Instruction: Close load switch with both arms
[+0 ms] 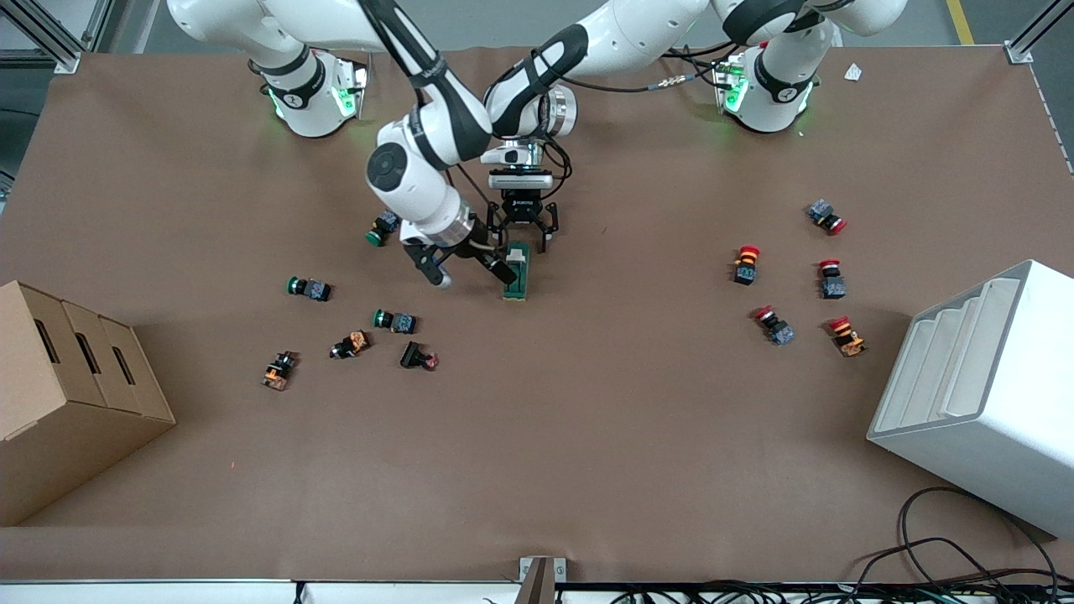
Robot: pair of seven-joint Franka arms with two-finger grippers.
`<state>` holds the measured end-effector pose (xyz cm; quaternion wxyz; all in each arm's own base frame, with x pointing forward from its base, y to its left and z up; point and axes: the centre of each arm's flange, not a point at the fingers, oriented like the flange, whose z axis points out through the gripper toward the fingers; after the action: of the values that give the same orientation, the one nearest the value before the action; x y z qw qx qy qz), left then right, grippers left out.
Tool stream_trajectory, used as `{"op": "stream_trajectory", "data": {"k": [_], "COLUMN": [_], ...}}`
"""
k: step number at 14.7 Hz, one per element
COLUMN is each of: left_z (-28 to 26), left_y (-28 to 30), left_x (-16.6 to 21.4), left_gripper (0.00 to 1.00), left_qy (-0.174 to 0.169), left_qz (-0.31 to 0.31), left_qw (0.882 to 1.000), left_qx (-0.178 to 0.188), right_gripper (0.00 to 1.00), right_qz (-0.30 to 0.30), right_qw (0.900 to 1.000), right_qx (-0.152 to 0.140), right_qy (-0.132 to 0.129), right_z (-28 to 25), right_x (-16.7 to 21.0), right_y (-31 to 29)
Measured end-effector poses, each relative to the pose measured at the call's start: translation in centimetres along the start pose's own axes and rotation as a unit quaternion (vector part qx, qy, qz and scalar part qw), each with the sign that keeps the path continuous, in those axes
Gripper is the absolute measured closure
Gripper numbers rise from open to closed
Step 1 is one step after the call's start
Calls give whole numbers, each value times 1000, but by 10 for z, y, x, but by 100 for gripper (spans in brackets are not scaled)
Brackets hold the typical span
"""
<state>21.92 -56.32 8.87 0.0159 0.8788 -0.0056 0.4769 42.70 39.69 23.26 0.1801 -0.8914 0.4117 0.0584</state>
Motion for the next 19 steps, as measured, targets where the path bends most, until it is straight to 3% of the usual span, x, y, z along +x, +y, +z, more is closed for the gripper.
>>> {"op": "stream_trajectory", "data": {"k": [8, 19], "left_z": [0, 0], "left_y": [0, 0], "left_x": [-1, -1], "left_gripper": [1, 1], "left_qy": [1, 1], "left_qz": [1, 1], "left_qw": [1000, 1000], "left_qx": [0, 0], "right_gripper": [0, 0], "right_qz": [12, 34], "right_qw": [1000, 999], "right_qx": [11, 23], "right_qy": [12, 0], "right_z": [38, 40], "right_x": [-25, -27], "right_y": [16, 2]}}
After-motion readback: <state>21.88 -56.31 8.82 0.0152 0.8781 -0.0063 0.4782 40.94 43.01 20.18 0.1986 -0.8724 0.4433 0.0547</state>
